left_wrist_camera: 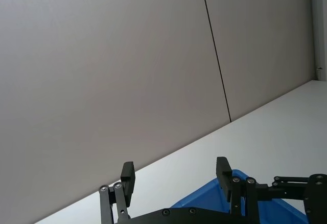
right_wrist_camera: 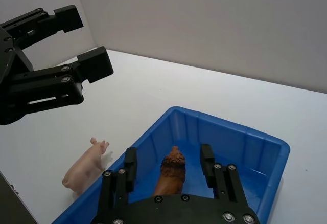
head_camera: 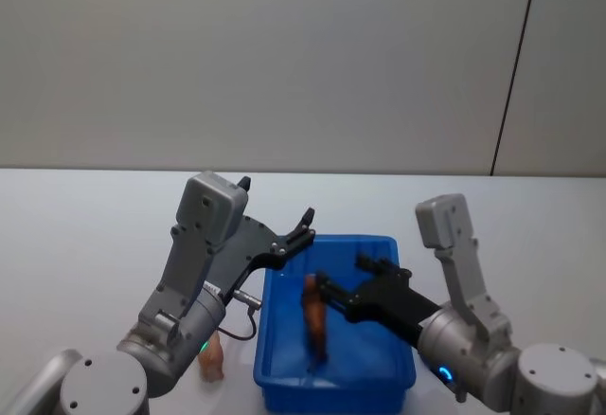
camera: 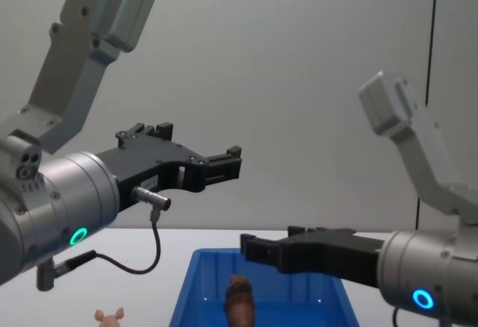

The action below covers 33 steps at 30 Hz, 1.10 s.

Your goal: Pick up the two dolls from the table and place them into the box.

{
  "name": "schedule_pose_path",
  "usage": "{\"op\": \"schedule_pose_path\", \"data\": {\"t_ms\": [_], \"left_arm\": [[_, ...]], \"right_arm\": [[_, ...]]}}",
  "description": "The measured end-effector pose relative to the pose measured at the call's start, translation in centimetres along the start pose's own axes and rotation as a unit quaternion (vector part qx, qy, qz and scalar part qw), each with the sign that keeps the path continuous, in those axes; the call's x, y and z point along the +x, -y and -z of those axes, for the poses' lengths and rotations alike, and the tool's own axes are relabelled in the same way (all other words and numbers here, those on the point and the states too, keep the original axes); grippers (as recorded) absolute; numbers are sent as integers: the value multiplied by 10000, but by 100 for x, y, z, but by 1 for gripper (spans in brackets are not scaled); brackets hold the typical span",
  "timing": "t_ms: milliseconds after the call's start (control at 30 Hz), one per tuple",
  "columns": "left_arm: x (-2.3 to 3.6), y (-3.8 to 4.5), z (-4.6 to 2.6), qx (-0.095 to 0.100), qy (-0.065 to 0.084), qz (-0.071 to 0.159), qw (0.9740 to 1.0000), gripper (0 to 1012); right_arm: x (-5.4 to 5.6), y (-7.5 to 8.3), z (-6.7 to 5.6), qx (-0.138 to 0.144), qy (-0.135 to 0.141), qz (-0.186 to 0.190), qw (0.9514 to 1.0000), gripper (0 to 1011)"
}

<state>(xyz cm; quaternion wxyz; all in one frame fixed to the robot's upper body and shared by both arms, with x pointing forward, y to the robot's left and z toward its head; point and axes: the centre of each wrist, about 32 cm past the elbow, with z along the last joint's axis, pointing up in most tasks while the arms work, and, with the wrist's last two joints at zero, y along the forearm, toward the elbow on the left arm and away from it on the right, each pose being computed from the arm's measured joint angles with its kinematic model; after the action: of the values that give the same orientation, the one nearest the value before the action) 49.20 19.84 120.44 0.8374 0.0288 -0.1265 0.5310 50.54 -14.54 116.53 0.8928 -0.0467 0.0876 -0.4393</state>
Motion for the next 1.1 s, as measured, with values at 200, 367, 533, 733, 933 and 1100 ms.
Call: {"op": "schedule_pose_path", "data": {"t_ms": [200, 367, 533, 733, 933, 1100], "left_arm": [[0, 0, 0, 0, 0, 0, 10000, 1001], [0, 0, 0, 0, 0, 0, 10000, 1001], [0, 0, 0, 0, 0, 0, 10000, 1001], [0, 0, 0, 0, 0, 0, 10000, 1001], [0, 0, 0, 0, 0, 0, 10000, 1001], [0, 0, 0, 0, 0, 0, 10000, 1001]], "right_arm": [[-1, -44, 14, -26, 11, 59, 10000, 877], [18, -19, 31, -22, 29, 235, 9997, 999], [68, 93, 53, -3, 60, 527, 9986, 1001], [139, 262, 77, 6, 86, 837, 9965, 1001], [215, 426, 125, -71, 89, 1083, 9941, 1001], [281, 543, 184, -164, 76, 1238, 9921, 1001]]}}
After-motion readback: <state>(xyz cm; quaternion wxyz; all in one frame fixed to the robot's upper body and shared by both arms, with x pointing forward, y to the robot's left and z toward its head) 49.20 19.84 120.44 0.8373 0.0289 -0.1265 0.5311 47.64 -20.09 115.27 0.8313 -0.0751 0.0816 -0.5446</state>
